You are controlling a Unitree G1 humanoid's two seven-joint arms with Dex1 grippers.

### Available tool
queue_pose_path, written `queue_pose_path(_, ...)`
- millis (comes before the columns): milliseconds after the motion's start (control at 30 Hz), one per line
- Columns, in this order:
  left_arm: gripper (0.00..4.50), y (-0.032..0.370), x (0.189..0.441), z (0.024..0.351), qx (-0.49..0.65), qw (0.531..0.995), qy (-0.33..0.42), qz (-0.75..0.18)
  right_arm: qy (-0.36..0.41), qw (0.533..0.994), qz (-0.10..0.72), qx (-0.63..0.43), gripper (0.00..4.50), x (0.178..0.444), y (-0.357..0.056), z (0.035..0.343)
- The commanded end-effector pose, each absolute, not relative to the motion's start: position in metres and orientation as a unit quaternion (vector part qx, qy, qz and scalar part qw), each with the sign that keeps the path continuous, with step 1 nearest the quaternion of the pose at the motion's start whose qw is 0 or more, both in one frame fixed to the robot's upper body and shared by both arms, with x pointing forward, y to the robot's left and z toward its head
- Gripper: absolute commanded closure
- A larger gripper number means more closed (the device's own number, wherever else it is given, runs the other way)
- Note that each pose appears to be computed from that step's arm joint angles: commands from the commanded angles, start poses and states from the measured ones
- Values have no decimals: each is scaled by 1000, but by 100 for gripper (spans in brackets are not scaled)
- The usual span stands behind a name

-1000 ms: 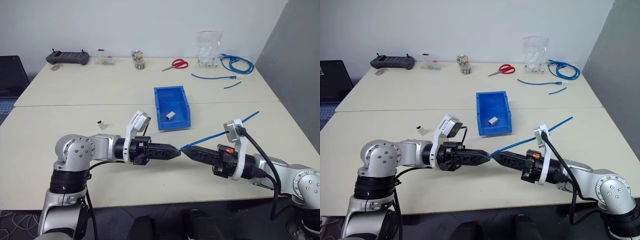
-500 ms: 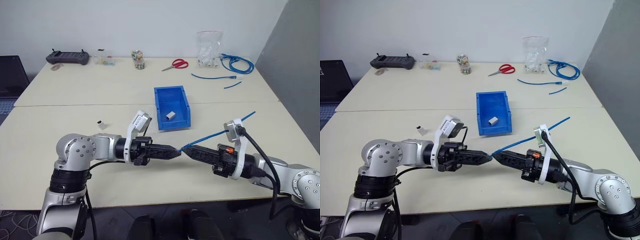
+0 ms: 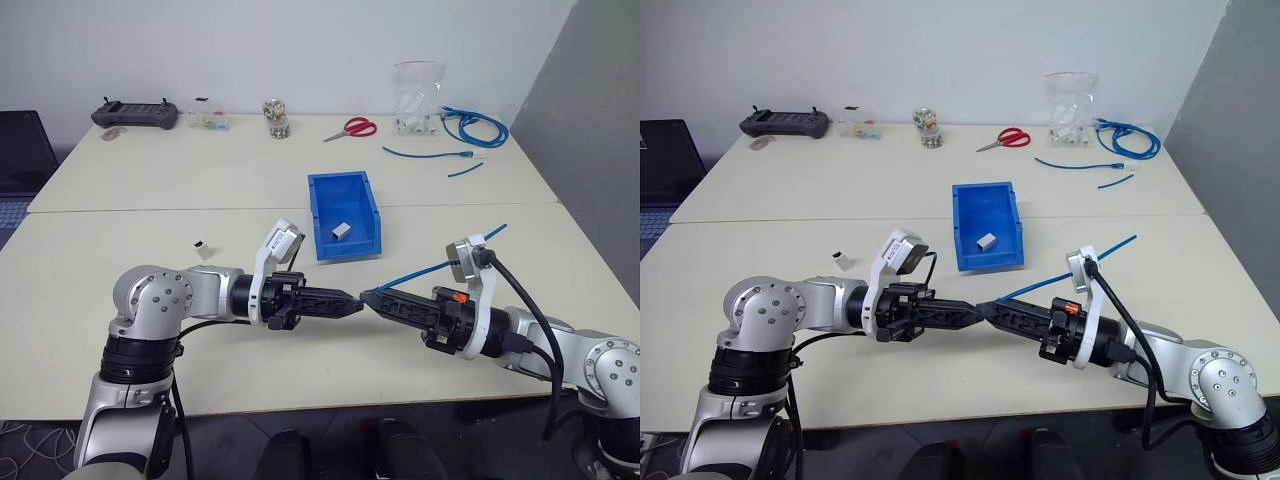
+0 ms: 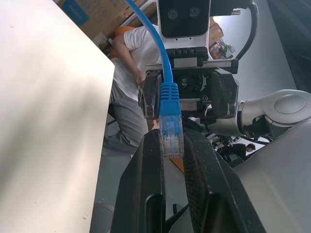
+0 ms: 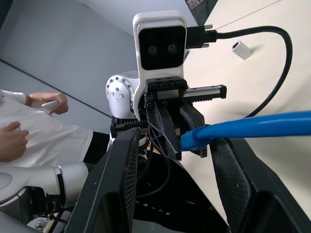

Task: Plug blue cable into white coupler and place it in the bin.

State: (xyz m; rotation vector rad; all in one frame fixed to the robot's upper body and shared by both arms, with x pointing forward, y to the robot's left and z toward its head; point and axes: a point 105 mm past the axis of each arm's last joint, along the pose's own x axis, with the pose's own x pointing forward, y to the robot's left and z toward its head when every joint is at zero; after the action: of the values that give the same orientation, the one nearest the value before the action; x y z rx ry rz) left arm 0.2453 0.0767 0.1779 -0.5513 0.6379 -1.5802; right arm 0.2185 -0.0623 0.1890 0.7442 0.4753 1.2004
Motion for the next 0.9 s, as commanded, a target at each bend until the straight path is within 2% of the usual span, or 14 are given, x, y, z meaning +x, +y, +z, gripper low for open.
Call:
queue_pose_path(33, 426, 74, 240, 185, -242, 612, 267, -705, 201, 730, 562, 334, 221, 215, -60, 198)
queue_pose_path(200, 426, 73, 240, 185, -245, 610, 266, -705, 199, 733, 558, 334, 221, 216, -59, 197)
queue_pose_path(333, 426, 72, 238, 185, -243, 610, 267, -706, 199, 732, 558, 335, 289, 216, -59, 196)
queue_pose_path(533, 426, 72, 238, 185, -242, 611, 267, -705, 197, 733, 557, 338, 427, 217, -59, 197)
queue_pose_path(767, 426, 73, 236, 185, -235, 612, 265, -707, 199, 734, 554, 338, 433, 217, -58, 196)
queue_pose_path(833, 356, 73, 235, 185, -234, 610, 266, -709, 200, 738, 551, 335, 433, 218, -58, 195)
queue_pose_path(900, 324, 74, 232, 185, -230, 604, 269, -714, 200, 737, 551, 335, 433, 218, -57, 195)
